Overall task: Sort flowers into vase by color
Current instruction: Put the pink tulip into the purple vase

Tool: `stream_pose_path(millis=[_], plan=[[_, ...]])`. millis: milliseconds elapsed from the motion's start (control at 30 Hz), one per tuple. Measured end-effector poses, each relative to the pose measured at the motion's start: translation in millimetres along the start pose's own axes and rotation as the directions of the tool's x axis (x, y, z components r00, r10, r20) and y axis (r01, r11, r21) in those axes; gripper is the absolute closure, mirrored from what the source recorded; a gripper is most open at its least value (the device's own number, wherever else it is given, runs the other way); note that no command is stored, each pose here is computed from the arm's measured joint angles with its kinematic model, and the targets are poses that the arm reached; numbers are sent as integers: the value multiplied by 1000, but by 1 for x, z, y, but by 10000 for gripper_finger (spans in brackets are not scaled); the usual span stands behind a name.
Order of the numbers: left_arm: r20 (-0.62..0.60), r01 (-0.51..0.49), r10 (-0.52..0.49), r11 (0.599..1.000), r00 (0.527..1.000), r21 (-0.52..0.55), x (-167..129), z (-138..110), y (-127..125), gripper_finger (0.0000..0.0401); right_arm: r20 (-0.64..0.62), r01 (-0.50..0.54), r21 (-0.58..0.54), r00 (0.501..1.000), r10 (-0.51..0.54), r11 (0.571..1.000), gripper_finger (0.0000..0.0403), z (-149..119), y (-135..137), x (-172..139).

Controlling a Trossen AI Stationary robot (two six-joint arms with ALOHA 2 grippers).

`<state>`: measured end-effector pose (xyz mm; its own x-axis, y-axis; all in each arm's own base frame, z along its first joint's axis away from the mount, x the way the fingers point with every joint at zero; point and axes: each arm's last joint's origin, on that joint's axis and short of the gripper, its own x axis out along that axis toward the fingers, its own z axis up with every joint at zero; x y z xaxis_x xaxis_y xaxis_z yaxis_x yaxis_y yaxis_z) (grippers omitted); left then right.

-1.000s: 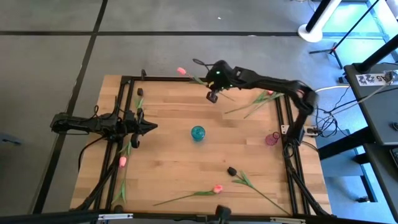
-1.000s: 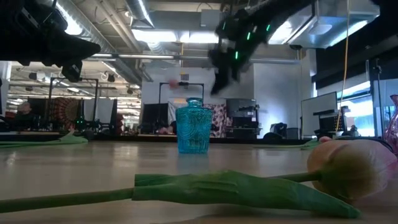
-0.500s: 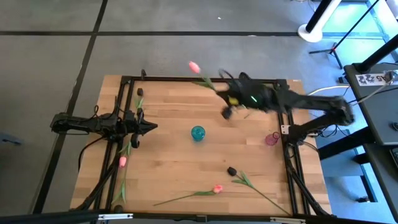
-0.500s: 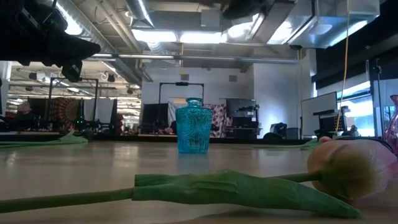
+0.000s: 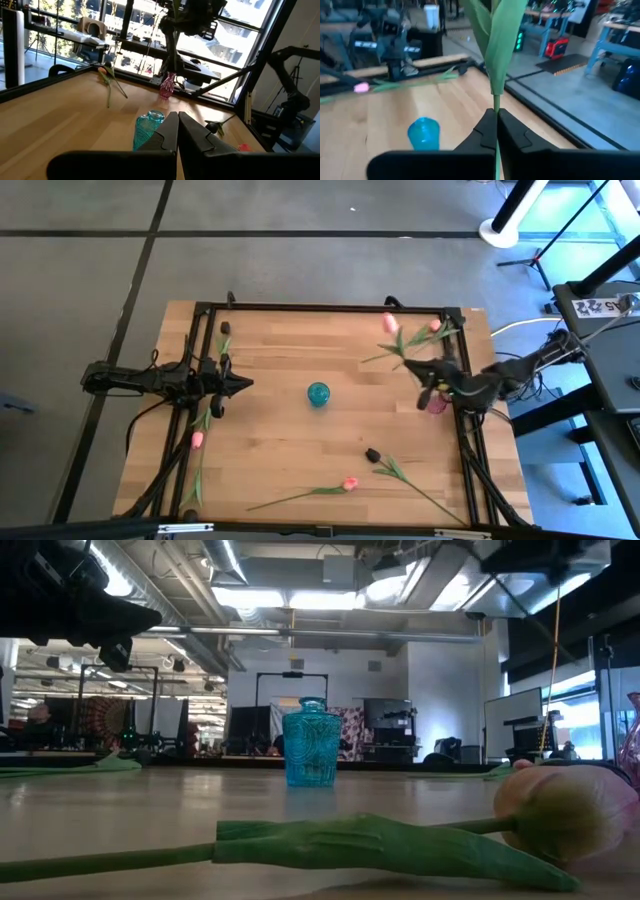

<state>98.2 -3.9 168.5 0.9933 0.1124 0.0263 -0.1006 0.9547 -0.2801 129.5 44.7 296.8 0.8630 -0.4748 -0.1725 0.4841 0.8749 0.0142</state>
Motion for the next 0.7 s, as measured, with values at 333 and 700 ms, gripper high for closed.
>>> stream_pose_path(millis=[333, 700], plan=[[0, 0, 0, 1000, 1000, 0, 0, 0, 0, 400, 69, -175, 77, 983, 170, 982, 403, -17, -49, -42], [0, 0, 0, 1000, 1000, 0, 0, 0, 0, 400, 72, -418, 64, 907, 414, 906, 403, -30, -87, -60]])
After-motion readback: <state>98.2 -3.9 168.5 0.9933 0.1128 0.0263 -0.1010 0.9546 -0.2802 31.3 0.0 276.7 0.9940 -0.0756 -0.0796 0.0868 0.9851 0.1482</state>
